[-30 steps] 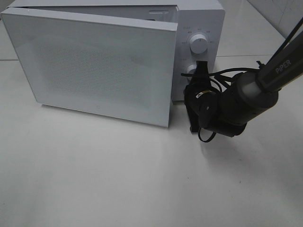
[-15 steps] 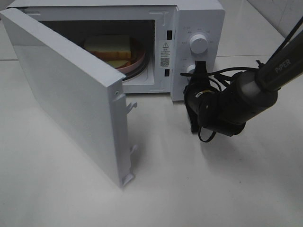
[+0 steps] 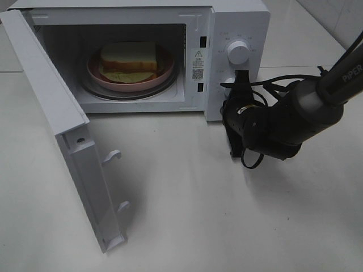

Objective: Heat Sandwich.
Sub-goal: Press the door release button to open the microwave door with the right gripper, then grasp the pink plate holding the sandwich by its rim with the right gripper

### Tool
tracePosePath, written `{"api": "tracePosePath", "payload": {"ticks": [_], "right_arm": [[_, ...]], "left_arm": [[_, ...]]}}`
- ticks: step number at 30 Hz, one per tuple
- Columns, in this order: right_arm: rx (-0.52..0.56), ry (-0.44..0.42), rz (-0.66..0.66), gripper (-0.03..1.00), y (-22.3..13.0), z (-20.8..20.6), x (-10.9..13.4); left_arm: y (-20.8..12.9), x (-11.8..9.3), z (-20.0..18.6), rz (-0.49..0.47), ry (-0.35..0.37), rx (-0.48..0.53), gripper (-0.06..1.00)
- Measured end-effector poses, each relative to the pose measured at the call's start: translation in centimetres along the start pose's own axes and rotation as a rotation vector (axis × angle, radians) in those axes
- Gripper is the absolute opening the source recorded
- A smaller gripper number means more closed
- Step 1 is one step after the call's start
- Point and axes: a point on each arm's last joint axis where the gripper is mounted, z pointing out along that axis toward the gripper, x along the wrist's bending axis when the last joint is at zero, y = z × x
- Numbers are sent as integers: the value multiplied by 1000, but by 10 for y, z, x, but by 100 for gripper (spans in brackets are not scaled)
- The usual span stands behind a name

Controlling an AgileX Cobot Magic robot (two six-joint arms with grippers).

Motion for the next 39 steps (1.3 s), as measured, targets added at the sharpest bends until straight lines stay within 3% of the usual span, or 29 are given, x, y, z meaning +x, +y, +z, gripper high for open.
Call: {"api": "tracePosePath", "payload": {"ticks": [11,23,39], "right_arm": [[6,25,5,0,1,-27,10],[65,-39,-104,0,13,-66,8],[337,-71,-574,1,6,-120,33]], "left_arm": [[0,0,0,0,-1,0,97],[0,0,0,0,-1,0,97],[0,0,0,0,-1,0,97]]}}
